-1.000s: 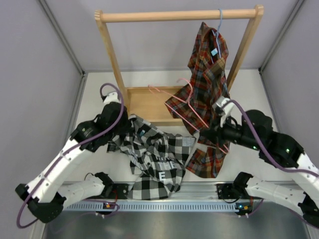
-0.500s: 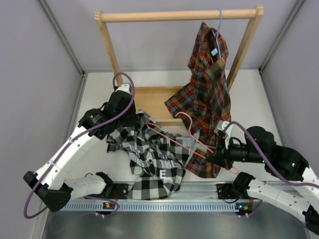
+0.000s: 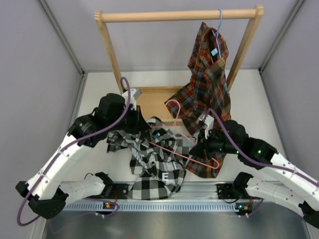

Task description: Place the shirt on the hanger

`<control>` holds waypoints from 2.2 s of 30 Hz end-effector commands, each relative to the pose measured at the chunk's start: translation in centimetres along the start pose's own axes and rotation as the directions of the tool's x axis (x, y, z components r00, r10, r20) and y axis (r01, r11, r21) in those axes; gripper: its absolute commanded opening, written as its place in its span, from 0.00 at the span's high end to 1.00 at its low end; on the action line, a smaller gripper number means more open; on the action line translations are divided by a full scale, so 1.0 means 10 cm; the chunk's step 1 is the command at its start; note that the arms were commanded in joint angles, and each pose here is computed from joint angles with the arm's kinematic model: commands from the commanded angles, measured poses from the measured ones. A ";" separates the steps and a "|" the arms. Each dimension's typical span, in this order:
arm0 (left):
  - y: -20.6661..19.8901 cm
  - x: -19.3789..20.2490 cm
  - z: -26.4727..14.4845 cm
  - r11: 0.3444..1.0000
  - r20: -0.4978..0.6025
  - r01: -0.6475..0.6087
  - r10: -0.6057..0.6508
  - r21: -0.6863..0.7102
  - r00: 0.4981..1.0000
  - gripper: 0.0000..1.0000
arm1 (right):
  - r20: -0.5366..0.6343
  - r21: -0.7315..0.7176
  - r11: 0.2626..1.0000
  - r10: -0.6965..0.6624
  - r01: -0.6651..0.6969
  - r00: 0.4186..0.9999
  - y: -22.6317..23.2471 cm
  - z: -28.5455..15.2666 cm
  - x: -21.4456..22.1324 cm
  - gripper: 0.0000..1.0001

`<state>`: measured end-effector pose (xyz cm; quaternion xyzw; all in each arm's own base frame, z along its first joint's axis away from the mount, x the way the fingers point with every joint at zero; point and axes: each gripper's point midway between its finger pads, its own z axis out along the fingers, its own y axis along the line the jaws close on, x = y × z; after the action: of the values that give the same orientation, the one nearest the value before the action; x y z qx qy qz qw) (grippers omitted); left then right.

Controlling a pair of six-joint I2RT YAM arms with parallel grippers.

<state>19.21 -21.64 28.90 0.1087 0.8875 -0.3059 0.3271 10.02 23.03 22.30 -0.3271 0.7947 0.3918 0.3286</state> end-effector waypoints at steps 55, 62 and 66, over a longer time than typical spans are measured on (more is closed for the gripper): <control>-0.68 -0.07 -0.32 0.963 0.095 -0.249 0.240 0.099 0.966 1.00 | 0.419 -0.183 0.922 -0.240 0.341 0.876 0.51 0.16 -0.94 1.00; -0.25 -0.37 -0.41 0.966 0.202 -0.193 0.227 -0.173 0.953 1.00 | 0.423 -0.273 0.878 -0.258 0.394 0.869 0.65 0.12 -0.78 1.00; -0.27 -0.38 -0.34 0.946 0.155 -0.268 0.297 -0.183 0.942 1.00 | 0.402 -0.314 0.853 -0.278 0.416 0.872 0.69 0.11 -0.64 1.00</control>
<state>17.96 -22.17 33.35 0.1802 0.8598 -0.2209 0.4236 10.65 28.57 26.58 -0.4106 0.6382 0.4879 0.4313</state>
